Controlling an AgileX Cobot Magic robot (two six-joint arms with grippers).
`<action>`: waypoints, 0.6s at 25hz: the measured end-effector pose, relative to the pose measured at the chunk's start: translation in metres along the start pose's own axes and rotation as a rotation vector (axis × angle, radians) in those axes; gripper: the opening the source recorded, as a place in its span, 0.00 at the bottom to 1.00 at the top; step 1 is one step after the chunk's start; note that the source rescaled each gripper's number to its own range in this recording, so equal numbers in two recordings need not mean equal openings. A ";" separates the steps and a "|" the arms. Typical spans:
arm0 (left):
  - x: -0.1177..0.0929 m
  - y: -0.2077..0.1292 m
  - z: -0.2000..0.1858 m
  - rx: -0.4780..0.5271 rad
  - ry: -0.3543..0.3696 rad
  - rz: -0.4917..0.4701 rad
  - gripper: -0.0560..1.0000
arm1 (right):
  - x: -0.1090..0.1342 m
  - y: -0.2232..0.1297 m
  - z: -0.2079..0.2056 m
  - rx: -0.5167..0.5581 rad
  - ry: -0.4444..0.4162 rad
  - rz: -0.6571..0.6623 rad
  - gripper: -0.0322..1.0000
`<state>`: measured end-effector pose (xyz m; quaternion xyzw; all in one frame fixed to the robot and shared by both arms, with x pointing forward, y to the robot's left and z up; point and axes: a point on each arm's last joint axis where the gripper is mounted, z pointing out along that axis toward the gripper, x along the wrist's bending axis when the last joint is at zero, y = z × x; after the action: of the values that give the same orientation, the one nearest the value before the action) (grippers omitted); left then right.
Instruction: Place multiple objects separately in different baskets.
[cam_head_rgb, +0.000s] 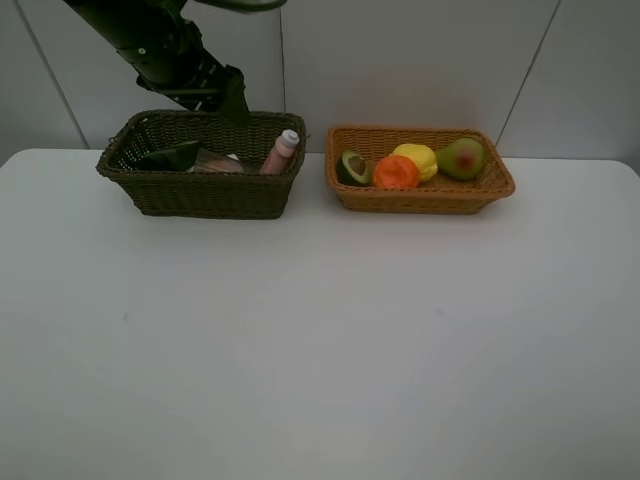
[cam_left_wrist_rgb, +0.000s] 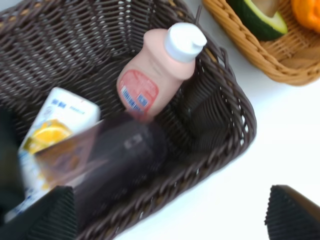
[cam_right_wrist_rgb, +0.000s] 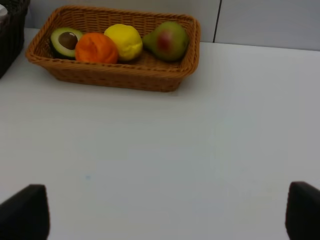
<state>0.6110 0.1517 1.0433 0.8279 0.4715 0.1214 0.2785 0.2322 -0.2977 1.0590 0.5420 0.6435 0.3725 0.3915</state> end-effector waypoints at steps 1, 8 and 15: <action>-0.001 -0.003 -0.006 0.001 0.006 0.001 1.00 | 0.000 0.000 0.000 0.000 0.000 0.000 1.00; -0.013 -0.040 -0.062 -0.033 0.044 -0.002 1.00 | 0.000 0.000 0.000 0.000 0.000 0.000 1.00; -0.026 -0.085 -0.117 -0.103 0.079 -0.034 1.00 | 0.000 0.000 0.000 0.000 0.000 0.000 1.00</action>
<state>0.4822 0.2042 1.0908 0.7990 0.4890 0.1733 0.3042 0.2322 -0.2977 1.0590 0.5420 0.6435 0.3725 0.3915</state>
